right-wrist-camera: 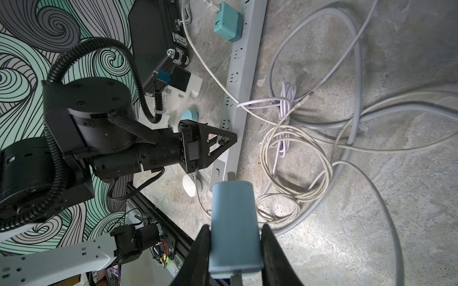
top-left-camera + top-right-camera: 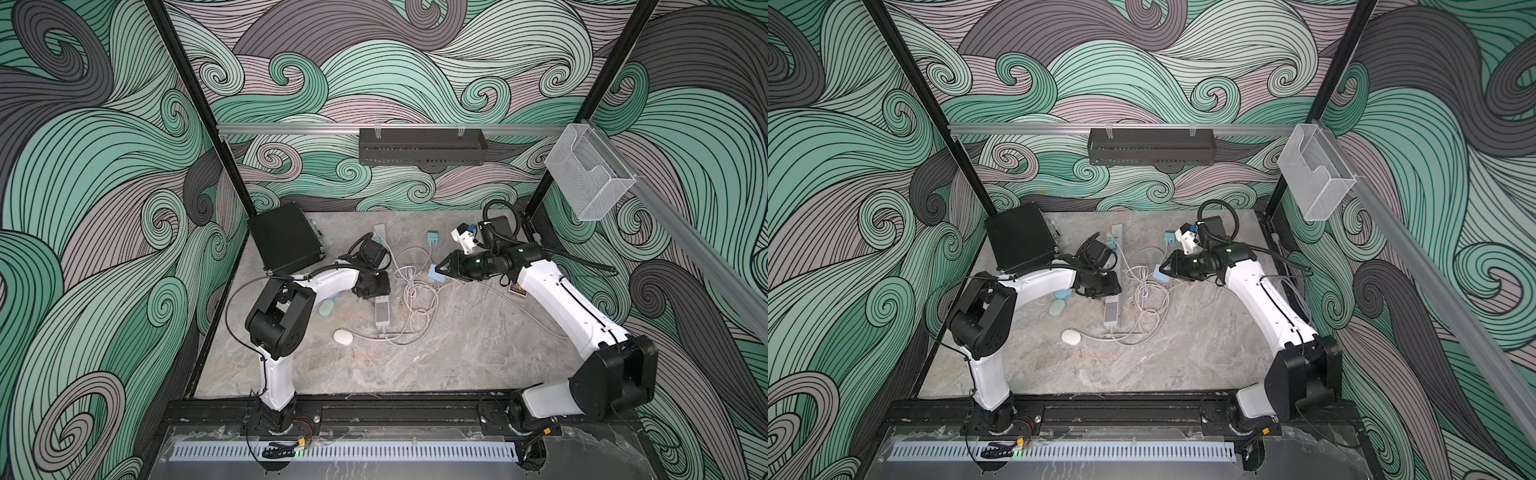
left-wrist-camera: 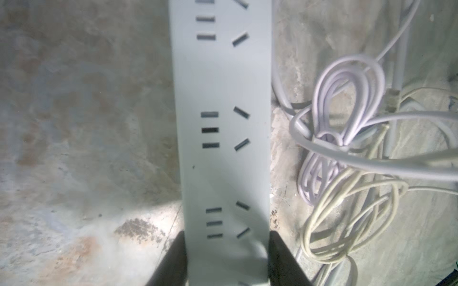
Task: Charge the bluetooth headset
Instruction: Adjust the socket at the center of the board, then insert the plug into the socket.
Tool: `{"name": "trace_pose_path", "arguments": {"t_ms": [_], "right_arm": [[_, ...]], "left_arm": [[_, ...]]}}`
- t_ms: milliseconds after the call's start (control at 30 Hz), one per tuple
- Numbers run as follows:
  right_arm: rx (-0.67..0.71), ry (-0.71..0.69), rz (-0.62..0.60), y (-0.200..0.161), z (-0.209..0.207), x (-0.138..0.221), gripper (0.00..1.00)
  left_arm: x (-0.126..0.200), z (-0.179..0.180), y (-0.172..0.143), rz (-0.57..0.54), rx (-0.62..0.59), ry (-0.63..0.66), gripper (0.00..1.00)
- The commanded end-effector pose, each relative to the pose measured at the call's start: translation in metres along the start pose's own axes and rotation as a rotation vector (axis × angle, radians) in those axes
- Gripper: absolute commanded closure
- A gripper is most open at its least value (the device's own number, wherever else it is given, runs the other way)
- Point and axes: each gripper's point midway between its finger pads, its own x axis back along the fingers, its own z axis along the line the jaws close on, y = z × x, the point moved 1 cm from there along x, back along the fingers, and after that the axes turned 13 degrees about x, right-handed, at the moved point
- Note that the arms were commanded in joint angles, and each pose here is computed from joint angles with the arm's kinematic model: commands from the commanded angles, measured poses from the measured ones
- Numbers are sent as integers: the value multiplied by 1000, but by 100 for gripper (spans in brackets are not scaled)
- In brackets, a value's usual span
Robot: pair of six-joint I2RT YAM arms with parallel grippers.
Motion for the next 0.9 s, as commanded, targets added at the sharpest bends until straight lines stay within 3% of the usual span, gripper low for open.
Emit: {"name": "trace_pose_path", "arguments": {"t_ms": [0, 100, 300, 367, 633, 867], "right_arm": [[22, -33, 0, -3, 1, 5, 95], [29, -40, -1, -3, 2, 6, 95], [59, -79, 30, -6, 2, 3, 96], [91, -116, 60, -8, 4, 1, 96], [181, -194, 178, -15, 24, -25, 96], [187, -181, 281, -17, 54, -66, 96]], "left_arm": [[4, -8, 5, -24, -7, -6, 84], [-6, -6, 1, -3, -11, 4, 82], [-3, -19, -5, 23, -22, -75, 46], [10, -21, -3, 1, -29, -92, 40], [94, 6, 3, -98, -21, -136, 34], [124, 46, 10, -157, -12, -214, 40]]}}
